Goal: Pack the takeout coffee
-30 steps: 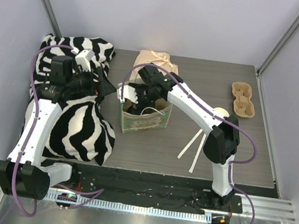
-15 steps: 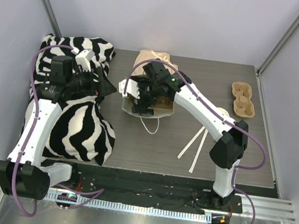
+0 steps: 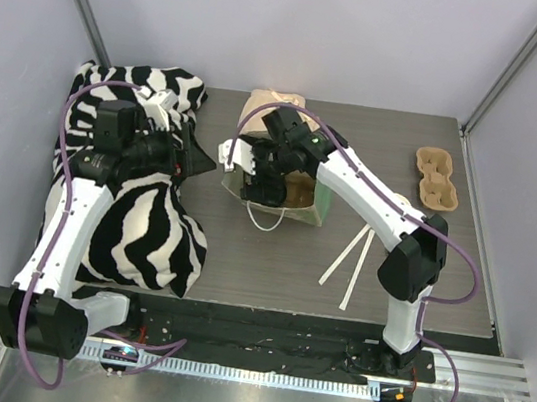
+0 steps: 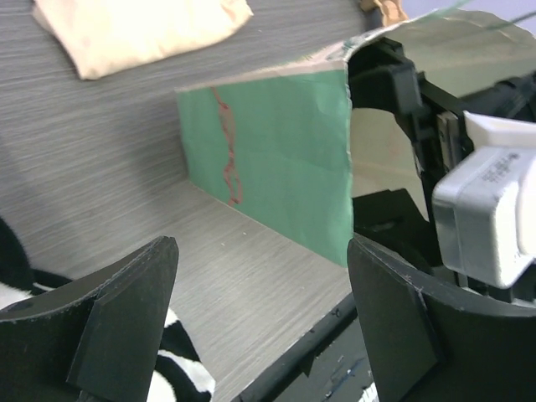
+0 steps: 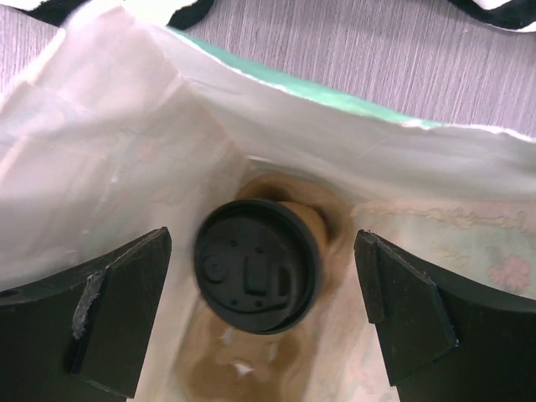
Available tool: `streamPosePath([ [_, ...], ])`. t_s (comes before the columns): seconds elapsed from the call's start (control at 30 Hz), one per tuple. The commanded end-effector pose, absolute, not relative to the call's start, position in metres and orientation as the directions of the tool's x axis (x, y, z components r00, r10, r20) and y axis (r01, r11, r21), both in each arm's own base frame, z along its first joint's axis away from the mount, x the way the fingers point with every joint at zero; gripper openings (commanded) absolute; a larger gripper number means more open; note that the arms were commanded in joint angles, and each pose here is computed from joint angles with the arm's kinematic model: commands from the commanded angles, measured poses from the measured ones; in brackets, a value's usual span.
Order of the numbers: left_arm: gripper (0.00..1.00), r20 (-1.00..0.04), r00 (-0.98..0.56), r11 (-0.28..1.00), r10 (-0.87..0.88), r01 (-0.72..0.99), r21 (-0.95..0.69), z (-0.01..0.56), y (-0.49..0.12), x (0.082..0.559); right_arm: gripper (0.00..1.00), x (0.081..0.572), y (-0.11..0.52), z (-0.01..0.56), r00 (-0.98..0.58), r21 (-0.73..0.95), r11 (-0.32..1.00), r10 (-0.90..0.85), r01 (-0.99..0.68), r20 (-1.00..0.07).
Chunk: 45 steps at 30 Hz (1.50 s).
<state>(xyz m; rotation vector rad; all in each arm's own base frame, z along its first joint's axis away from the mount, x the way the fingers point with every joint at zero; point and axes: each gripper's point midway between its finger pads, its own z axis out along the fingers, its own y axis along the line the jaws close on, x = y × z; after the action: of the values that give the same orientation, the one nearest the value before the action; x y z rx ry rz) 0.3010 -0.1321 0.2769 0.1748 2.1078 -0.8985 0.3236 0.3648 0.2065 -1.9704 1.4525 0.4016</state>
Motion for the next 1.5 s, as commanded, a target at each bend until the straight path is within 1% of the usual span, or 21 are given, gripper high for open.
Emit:
streamPosePath([
  [0.0,0.86,-0.775,-0.608,0.683,-0.172,0.493,-0.539,0.304,-0.147,0.296,1.00,0.325,0.363,0.221,0.333,-0.319,-0.157,-0.701,-0.935,-0.631],
  [0.27,0.86,-0.775,-0.604,0.657,-0.188,0.510,-0.556,0.311,-0.162,0.298,1.00,0.319,0.365,0.223,0.321,-0.272,-0.181,-0.664,-0.945,-0.675],
  [0.5,0.86,-0.783,-0.590,0.661,-0.197,0.510,-0.550,0.317,-0.175,0.310,1.00,0.315,0.365,0.223,0.321,-0.250,-0.203,-0.654,-0.947,-0.685],
  [0.7,0.87,-0.781,-0.596,0.662,-0.187,0.511,-0.548,0.310,-0.185,0.315,1.00,0.314,0.367,0.222,0.320,-0.241,-0.211,-0.650,-0.947,-0.689],
  [0.9,0.84,-0.771,-0.606,0.666,-0.197,0.494,-0.559,0.302,-0.197,0.323,1.00,0.314,0.368,0.222,0.318,-0.230,-0.220,-0.639,-0.948,-0.700],
  [1.0,0.82,-0.746,-0.625,0.656,-0.230,0.467,-0.593,0.298,-0.201,0.329,1.00,0.313,0.367,0.221,0.313,-0.222,-0.221,-0.635,-0.950,-0.707],
  [1.2,0.73,-0.724,-0.640,0.647,-0.259,0.442,-0.622,0.294,-0.206,0.337,1.00,0.314,0.366,0.221,0.306,-0.212,-0.222,-0.627,-0.952,-0.716],
  [1.23,0.70,-0.720,-0.644,0.646,-0.259,0.439,-0.625,0.293,-0.206,0.338,1.00,0.313,0.366,0.220,0.304,-0.208,-0.224,-0.627,-0.952,-0.717],
  [1.4,0.61,-0.713,-0.654,0.659,-0.251,0.424,-0.621,0.289,-0.210,0.341,1.00,0.312,0.367,0.220,0.311,-0.208,-0.234,-0.619,-0.950,-0.721],
  [1.43,0.54,-0.712,-0.656,0.662,-0.252,0.420,-0.621,0.289,-0.210,0.342,1.00,0.313,0.367,0.220,0.311,-0.208,-0.236,-0.617,-0.949,-0.723],
  [1.47,0.50,-0.707,-0.663,0.667,-0.247,0.413,-0.620,0.288,-0.210,0.341,1.00,0.312,0.367,0.221,0.315,-0.209,-0.240,-0.613,-0.948,-0.724],
])
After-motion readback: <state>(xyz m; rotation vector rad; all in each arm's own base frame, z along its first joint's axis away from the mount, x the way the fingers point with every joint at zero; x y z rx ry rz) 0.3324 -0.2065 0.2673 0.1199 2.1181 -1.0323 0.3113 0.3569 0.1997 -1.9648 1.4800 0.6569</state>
